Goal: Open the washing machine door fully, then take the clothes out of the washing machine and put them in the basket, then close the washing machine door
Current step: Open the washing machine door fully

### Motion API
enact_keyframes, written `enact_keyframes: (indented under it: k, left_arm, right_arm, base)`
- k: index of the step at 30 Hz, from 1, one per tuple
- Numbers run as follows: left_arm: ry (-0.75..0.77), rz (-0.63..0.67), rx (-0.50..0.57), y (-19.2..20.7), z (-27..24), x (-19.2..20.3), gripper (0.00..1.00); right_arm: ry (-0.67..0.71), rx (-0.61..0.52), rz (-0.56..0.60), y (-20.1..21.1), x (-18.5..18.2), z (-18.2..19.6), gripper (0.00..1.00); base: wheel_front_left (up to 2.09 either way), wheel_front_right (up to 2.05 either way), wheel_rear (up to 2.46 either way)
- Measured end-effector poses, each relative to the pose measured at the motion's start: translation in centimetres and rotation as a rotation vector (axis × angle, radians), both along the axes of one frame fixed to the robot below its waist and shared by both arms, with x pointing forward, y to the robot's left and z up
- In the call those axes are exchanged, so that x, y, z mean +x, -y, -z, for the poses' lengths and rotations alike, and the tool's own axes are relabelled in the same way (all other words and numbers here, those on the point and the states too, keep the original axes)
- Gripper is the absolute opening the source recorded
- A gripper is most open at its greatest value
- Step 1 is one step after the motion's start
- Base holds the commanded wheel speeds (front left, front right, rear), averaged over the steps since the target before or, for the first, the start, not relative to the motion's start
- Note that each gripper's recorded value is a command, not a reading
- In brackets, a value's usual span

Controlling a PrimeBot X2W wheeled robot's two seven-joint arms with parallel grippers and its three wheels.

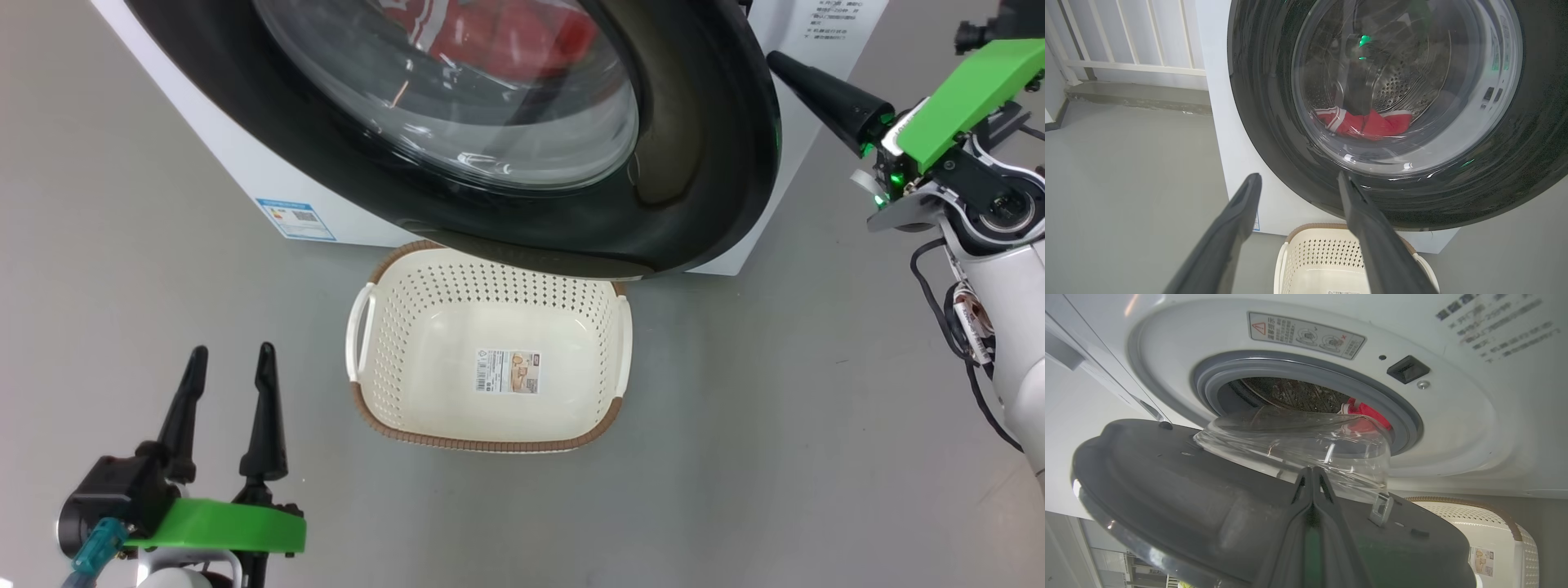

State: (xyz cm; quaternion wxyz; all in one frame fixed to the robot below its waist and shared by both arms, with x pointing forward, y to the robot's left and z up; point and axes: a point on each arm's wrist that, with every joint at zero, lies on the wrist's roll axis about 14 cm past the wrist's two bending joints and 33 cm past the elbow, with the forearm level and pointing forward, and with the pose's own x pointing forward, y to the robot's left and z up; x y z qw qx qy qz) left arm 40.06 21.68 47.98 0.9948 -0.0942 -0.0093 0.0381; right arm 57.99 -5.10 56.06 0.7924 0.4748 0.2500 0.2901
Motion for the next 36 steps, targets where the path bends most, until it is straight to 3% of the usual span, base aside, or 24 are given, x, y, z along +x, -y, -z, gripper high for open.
enact_keyframes:
  k: [15,36]
  left_arm:
    - [0.016,-0.007,0.000,-0.1,-0.6,-0.3,1.00]
    - [0.036,-0.031,-0.005,-0.8,-1.6,-2.6,1.00]
  right_arm:
    - [-0.040,-0.009,-0.130,-1.4,-2.0,-0.2,0.00]
    - [-0.051,-0.019,-0.312,-4.7,-9.0,0.9,0.00]
  base:
    - [0.00,0.00,0.00]
    - [0.00,0.00,0.00]
